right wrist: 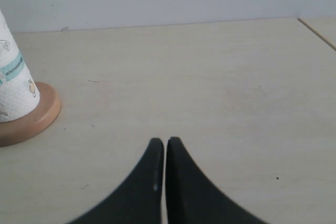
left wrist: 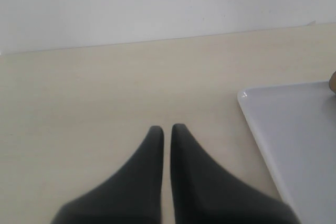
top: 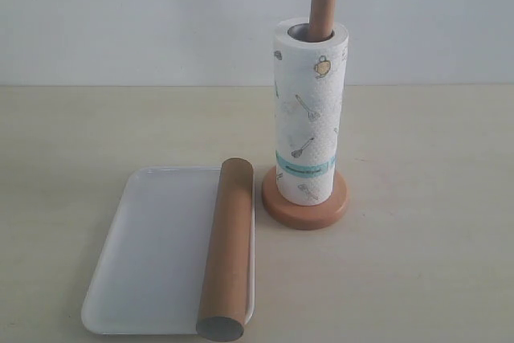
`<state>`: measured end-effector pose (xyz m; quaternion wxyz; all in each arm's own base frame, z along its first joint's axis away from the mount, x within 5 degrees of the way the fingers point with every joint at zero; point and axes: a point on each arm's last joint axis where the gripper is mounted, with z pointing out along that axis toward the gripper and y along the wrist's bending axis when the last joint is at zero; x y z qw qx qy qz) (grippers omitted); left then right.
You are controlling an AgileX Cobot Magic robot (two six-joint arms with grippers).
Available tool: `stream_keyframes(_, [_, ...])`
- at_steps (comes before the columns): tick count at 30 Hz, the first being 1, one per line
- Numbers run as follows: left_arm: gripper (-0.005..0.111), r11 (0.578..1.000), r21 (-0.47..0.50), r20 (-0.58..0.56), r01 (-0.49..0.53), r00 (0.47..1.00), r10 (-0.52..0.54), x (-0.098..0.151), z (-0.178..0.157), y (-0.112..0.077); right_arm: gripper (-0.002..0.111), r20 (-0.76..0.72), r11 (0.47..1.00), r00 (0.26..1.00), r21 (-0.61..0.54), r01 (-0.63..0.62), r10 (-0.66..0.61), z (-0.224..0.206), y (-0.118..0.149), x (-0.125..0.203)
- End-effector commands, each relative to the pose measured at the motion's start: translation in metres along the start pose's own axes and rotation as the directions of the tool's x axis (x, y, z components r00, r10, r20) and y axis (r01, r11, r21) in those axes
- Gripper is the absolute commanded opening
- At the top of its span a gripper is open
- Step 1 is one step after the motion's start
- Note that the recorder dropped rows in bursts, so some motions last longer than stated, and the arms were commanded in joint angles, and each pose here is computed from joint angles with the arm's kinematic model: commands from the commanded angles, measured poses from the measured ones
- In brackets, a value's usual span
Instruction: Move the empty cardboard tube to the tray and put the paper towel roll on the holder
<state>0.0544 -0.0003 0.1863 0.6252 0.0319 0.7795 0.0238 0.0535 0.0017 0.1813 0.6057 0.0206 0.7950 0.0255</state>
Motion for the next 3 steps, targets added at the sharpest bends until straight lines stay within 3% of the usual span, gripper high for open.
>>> stream_keyframes(1, [0.004, 1.0, -0.001, -0.001, 0.012, 1.0, -0.012, 0.0008, 0.0, 0.0, 0.001, 0.015, 1.0, 1.0, 0.0, 0.003, -0.003, -0.0003, 0.0001, -0.0011])
stream_keyframes(3, [0.004, 1.0, -0.001, -0.001, 0.012, 1.0, -0.012, 0.0008, 0.0, 0.0, 0.001, 0.015, 1.0, 1.0, 0.0, 0.003, -0.003, -0.0003, 0.0001, -0.0011])
